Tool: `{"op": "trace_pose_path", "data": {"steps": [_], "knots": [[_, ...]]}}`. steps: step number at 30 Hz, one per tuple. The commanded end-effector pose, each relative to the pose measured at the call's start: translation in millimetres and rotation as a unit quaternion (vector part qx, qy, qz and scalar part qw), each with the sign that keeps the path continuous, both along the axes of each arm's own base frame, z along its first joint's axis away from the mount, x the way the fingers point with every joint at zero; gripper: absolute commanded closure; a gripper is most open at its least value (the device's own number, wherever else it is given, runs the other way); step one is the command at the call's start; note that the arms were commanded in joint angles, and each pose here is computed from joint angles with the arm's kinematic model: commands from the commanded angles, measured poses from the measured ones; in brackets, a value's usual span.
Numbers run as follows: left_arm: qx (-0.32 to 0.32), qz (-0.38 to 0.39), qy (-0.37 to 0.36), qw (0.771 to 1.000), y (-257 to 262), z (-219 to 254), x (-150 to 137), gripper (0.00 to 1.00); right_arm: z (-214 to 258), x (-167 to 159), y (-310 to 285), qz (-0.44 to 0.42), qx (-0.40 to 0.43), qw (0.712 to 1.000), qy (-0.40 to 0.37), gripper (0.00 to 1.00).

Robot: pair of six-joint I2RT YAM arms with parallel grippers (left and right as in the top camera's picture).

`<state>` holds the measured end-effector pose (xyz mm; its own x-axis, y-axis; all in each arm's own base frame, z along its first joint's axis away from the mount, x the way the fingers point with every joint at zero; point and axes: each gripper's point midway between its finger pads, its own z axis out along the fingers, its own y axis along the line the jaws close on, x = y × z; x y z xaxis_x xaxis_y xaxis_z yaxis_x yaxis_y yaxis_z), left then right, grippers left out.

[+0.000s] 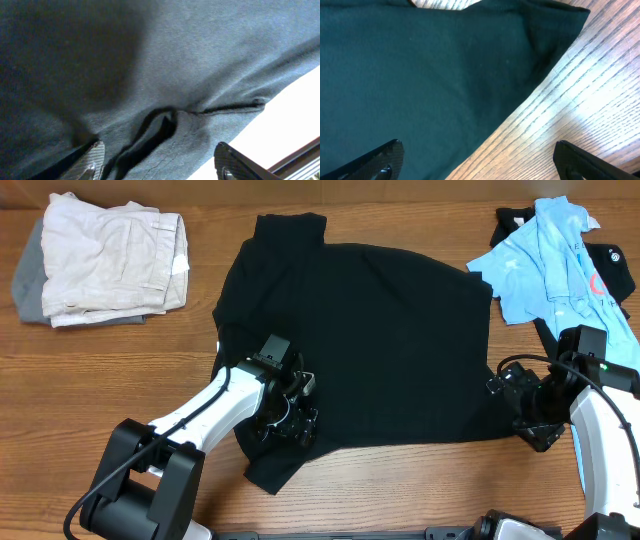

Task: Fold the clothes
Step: 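Move the right gripper to the shirt's lower right hem and grasp it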

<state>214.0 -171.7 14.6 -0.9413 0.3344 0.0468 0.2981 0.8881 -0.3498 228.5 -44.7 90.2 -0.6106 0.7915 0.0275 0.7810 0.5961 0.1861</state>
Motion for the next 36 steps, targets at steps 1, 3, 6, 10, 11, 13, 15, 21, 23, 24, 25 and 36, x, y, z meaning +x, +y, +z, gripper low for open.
{"op": "trace_pose_path", "data": {"steps": [1,3,6,10,11,13,15,21,23,24,25,36], "knots": [[-0.020,-0.026,0.005,0.999,-5.9,0.3,-6.9,0.29,0.7,2.7,-0.1,0.007,-0.003,1.000,-0.008,0.00],[-0.035,-0.041,0.006,0.999,-9.9,2.2,-8.9,0.30,0.8,4.3,-0.7,0.007,-0.004,1.000,-0.012,0.00],[-0.036,-0.046,0.003,0.998,-9.8,2.1,-8.7,0.30,0.9,4.5,-0.8,0.006,-0.004,1.000,-0.012,0.00],[-0.030,-0.047,0.000,0.998,-8.1,1.1,-7.7,0.31,0.9,6.0,-1.3,0.006,-0.005,1.000,-0.015,0.00],[-0.030,-0.047,0.001,0.998,-8.2,0.6,-7.4,0.33,0.9,5.9,-1.9,0.006,-0.007,1.000,-0.014,0.00],[-0.030,-0.047,0.002,0.998,-8.2,-0.3,-7.7,0.39,-0.1,4.4,-6.1,-0.007,-0.017,1.000,-0.008,0.00],[-0.030,-0.046,0.004,0.998,-8.2,-0.7,-8.3,0.54,-2.1,2.8,-11.0,-0.027,-0.028,0.999,0.001,0.00],[-0.029,-0.045,0.010,0.999,-7.6,-0.4,-10.5,0.70,-13.6,5.0,-11.7,-0.028,-0.025,0.999,0.012,0.00],[-0.029,-0.045,0.010,0.999,-7.5,-0.4,-10.8,0.70,-22.7,5.0,-11.7,-0.027,-0.021,0.999,0.025,0.00],[-0.029,-0.044,0.011,0.999,-7.5,-0.3,-11.0,0.69,-27.0,5.1,-11.6,-0.027,-0.019,0.999,0.030,0.00],[-0.030,-0.045,0.012,0.998,-7.7,-0.1,-11.6,0.69,-31.0,4.9,-11.6,-0.027,-0.018,0.999,0.036,0.00],[-0.019,-0.014,0.025,0.999,-5.8,-0.6,-12.8,0.96,-43.4,-0.3,-19.9,-0.083,-0.034,0.994,0.068,0.01]]}}
